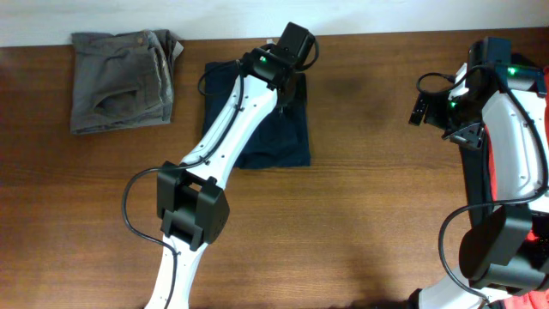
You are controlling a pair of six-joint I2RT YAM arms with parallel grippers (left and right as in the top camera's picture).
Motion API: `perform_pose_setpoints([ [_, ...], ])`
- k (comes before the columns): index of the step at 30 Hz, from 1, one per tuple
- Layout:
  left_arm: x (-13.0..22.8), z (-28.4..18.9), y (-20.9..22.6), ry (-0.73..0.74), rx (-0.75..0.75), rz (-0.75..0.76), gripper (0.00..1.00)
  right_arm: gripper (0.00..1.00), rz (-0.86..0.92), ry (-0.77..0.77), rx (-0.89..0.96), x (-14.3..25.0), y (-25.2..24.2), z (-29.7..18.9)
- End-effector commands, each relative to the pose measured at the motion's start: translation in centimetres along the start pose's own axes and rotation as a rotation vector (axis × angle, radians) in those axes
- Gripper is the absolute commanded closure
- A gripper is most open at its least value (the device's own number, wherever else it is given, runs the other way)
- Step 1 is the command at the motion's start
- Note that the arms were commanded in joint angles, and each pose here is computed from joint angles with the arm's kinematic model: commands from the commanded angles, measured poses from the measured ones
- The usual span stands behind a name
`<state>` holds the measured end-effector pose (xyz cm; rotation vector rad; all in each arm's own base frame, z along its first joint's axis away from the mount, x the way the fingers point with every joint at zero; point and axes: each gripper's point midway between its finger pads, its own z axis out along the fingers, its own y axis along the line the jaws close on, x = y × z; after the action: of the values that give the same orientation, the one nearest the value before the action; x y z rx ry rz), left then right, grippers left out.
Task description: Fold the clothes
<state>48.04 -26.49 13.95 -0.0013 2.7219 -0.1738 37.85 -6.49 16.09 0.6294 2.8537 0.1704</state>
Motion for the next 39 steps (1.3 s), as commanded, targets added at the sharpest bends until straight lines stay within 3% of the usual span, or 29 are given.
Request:
perform_pose_setpoints([
  [1, 0.5, 1.0, 2.2, 0.051, -0.042, 0.000, 0.63, 0.01, -0.006, -0.013, 0.011, -0.2, -0.3, -0.4],
  [7, 2.5, 2.7, 4.1, 0.154, -0.095, 0.067, 0.42, 0.01, -0.006, -0.013, 0.011, -0.2, -0.3, -0.4],
  [10, 4.5, 4.9, 3.3, 0.216, -0.103, 0.116, 0.39, 0.01, -0.006, -0.013, 0.011, -0.2, -0.3, -0.4],
  [20, 6.1, 6.9, 0.4, 0.217, -0.088, 0.135, 0.37, 0.01, -0.006, -0.013, 0.011, -0.2, -0.3, -0.4],
  [39, 6.0, 10.4, 0.1, 0.191, -0.094, 0.087, 0.38, 0.01, -0.006, -0.013, 0.011, -0.2, -0.3, -0.4],
])
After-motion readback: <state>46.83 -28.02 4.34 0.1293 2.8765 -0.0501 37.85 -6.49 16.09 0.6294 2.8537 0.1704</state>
